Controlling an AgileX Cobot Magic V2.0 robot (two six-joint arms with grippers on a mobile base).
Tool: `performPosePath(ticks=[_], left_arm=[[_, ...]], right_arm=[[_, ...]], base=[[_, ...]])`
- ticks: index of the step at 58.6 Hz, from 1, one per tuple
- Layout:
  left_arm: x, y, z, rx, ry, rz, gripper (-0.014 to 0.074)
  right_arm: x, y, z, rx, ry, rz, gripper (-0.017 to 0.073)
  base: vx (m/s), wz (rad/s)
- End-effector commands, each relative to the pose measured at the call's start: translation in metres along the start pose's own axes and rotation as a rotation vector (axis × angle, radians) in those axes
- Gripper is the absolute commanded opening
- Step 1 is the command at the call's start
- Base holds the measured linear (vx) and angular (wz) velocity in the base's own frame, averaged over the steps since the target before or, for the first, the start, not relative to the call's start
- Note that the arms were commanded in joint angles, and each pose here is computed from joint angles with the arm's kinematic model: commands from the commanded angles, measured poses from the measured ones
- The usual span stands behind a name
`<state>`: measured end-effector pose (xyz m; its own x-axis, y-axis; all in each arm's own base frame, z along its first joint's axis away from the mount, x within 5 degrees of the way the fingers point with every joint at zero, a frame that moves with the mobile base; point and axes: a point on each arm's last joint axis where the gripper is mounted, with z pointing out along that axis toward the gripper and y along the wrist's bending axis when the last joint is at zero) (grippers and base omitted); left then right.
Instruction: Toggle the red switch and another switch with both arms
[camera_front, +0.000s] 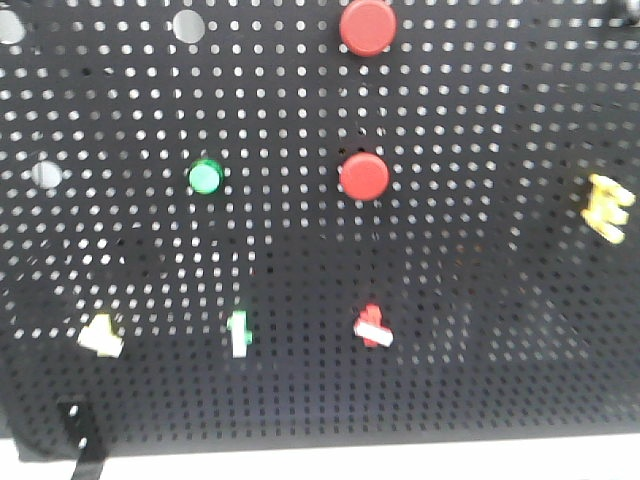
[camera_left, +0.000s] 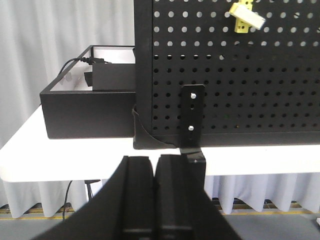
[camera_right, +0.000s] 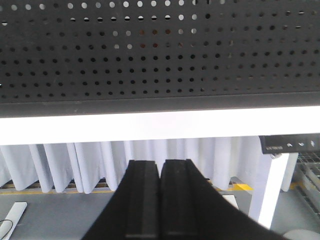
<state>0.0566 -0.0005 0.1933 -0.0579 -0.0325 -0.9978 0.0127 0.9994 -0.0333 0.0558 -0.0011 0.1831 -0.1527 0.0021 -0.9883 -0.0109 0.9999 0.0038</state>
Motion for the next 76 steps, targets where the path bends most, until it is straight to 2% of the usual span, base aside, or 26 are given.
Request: performPosePath(ticks=[1,48,53,67,71,76], left_arm=[[-0.001,-0.001,0.0,0.009,-0.062,-0.017,0.0003],[-0.001,-0.001,0.0,0.009,-0.067,-0.017,0.0003],[-0.006,-0.001,0.0,0.014,-0.113,-0.017,0.0003],[-0.024,-0.003,-0.004,0.033,-0.306,-0.021,0.0003],[-0.045,-0.004,-0.011,0.05,-0.447,-0.042,0.0003],[-0.078,-0.005,-0.024,0.064,-0.611,-0.039,0.0003]], right_arm=[[-0.006,0.001,0.0,-0.011,-0.083,-0.023,-0.0006],[-0.007,0.001,0.0,-0.012,-0.09,-0.03,-0.0006],[-0.011,0.003,-0.001,-0.026,-0.137,-0.004,-0.0006],[-0.034,0.008,-0.008,-0.087,-0.399,-0.006,-0.0006],[-0.046,0.009,-0.013,-0.104,-0.487,-0.005,-0.0006],[-0.07,0.009,-0.022,-0.103,-0.558,-0.006,-0.0006]], base=[[0.09,0.02],[0.02,0.01],[0.0,0.0],[0.0,0.0],[0.0,0.0],[0.0,0.0]])
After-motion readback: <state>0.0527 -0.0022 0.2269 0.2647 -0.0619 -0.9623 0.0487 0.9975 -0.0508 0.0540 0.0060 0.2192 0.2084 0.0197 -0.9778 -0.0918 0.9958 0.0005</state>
